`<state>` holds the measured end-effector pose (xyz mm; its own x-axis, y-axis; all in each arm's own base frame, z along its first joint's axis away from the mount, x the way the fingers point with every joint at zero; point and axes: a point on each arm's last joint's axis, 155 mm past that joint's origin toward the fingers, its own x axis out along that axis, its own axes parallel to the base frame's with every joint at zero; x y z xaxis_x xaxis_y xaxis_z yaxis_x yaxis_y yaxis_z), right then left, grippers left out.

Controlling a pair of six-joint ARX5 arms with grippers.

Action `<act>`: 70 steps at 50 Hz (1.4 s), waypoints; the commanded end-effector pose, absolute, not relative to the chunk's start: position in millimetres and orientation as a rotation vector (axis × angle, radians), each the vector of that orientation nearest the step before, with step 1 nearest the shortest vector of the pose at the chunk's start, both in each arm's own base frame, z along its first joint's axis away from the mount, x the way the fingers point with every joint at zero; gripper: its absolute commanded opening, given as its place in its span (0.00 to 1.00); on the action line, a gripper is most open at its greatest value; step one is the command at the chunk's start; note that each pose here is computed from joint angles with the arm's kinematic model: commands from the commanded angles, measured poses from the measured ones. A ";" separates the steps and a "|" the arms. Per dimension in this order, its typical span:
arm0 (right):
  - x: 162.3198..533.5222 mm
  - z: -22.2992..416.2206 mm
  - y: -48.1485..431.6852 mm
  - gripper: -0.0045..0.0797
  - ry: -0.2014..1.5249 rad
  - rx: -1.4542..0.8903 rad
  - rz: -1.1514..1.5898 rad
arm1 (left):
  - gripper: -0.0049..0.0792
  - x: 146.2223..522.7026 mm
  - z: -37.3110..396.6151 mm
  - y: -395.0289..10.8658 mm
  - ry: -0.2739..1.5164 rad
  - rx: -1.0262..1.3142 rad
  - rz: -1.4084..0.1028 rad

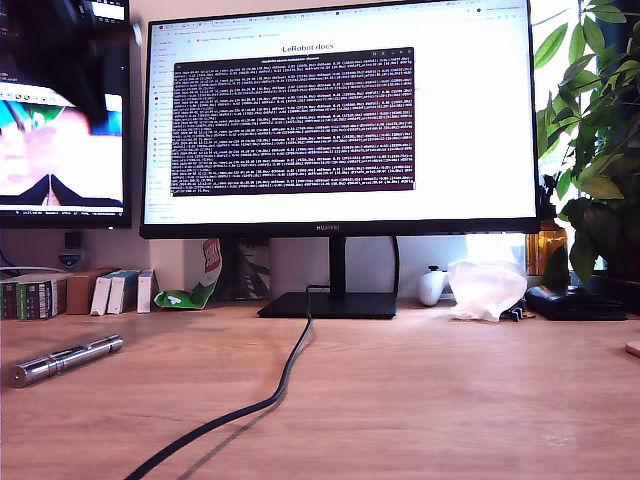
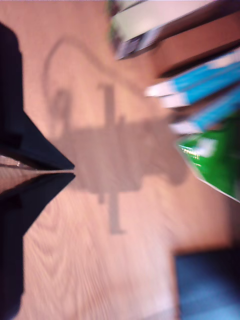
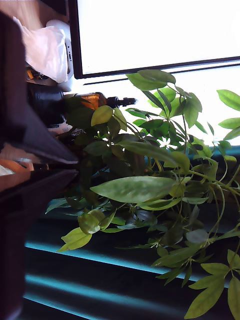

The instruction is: Pick the metallic laser pointer with your right arm, pass it to your left arm, then place it down to the left side of the table

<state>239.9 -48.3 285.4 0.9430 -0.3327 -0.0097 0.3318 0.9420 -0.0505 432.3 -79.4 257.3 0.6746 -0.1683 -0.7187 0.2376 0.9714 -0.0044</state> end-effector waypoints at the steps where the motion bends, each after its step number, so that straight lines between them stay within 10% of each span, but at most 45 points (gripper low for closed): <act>1: 241.2 279.7 -48.4 0.10 0.022 -0.023 -0.342 | 0.04 425.2 239.8 -73.2 0.831 0.094 -0.216; 32: 279.5 264.8 -54.8 0.10 0.011 -0.012 -0.412 | 0.04 370.8 292.3 -51.4 0.369 0.090 -0.123; 70: 280.5 201.9 -98.7 0.10 0.062 -0.001 -0.435 | 0.04 354.5 207.8 -25.5 0.302 0.139 -0.032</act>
<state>277.3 -107.8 216.3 0.8850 -0.4646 -0.0312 0.4645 0.8855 -0.0130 358.9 -29.5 217.3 0.9542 -0.0211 -0.2984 0.0614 0.9901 0.1263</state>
